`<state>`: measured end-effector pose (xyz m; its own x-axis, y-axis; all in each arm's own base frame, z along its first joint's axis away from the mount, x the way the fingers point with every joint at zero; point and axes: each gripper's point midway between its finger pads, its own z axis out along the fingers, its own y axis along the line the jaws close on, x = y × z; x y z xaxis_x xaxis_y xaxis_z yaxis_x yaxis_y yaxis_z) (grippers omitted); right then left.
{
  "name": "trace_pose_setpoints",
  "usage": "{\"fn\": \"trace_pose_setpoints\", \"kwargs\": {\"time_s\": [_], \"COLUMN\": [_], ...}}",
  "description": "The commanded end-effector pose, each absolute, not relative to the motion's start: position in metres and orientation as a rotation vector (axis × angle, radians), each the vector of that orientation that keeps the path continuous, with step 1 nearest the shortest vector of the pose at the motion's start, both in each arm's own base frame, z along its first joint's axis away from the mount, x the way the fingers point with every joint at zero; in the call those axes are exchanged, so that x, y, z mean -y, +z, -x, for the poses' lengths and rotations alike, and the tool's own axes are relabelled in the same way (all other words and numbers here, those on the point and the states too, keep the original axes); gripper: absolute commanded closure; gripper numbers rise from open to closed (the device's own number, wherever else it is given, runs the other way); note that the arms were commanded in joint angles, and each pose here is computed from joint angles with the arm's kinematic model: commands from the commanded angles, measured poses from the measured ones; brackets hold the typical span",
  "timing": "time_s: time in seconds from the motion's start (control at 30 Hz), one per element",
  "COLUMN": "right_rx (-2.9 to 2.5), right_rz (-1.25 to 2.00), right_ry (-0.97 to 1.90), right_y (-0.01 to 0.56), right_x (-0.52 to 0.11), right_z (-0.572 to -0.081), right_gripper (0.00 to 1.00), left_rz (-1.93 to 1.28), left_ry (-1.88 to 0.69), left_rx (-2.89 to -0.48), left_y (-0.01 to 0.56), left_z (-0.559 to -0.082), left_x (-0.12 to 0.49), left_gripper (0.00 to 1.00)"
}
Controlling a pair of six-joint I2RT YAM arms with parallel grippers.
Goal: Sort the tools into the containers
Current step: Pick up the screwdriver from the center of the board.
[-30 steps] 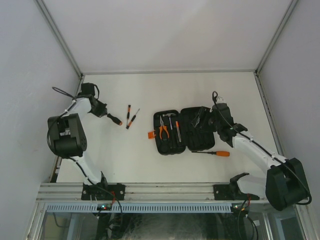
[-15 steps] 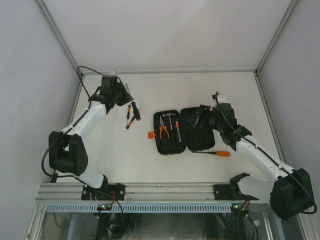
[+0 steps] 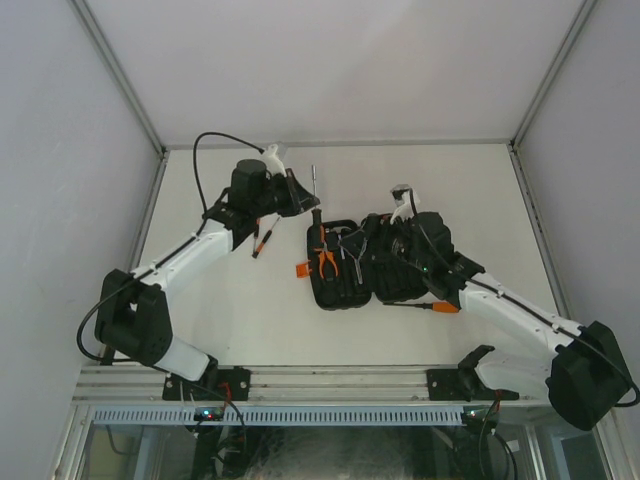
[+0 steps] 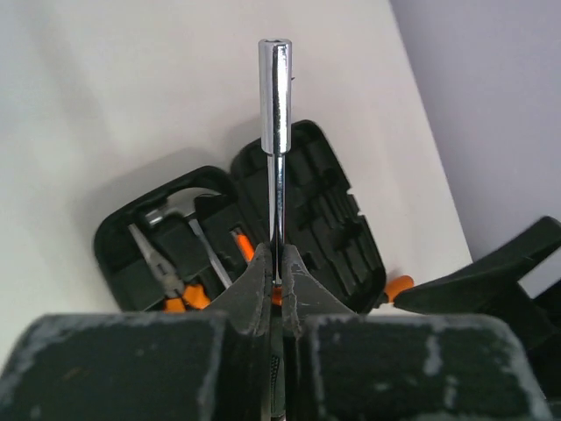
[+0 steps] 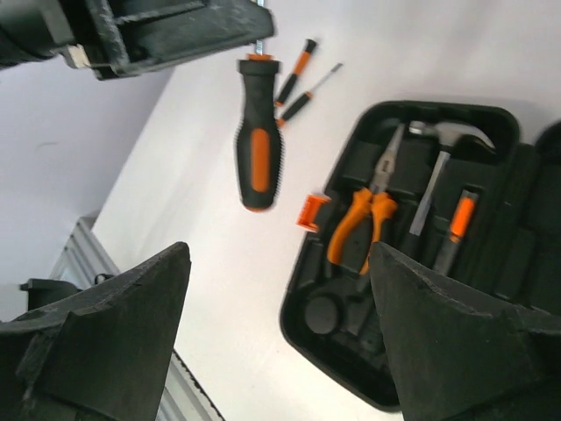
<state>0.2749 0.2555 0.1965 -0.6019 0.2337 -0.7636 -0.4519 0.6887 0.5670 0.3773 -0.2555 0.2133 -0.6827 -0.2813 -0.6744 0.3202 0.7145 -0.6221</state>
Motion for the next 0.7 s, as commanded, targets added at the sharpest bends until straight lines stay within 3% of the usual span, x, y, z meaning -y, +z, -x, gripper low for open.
{"fn": "trace_pose_setpoints", "kwargs": {"time_s": [0.0,0.23,0.67], "right_rx": [-1.852,-1.858,-1.894], "right_rz": [0.183,0.175,0.175], "right_ry": [1.108,1.208,1.255], "right_y": [0.232,0.231,0.219], "right_x": [-0.280,-0.291,-0.298], "right_z": [-0.277,-0.278,-0.285], "right_gripper": [0.18,0.18,0.33], "left_rz": [-0.142,-0.198,-0.236], "left_ry": [-1.105,-1.189,-1.337], "left_rx": [-1.931,-1.882,-1.862], "left_y": [0.264,0.271,0.278], "left_z": [-0.362,-0.348,-0.330], "left_x": [0.278,0.292,0.317], "left_gripper": [1.00,1.00,1.00]}}
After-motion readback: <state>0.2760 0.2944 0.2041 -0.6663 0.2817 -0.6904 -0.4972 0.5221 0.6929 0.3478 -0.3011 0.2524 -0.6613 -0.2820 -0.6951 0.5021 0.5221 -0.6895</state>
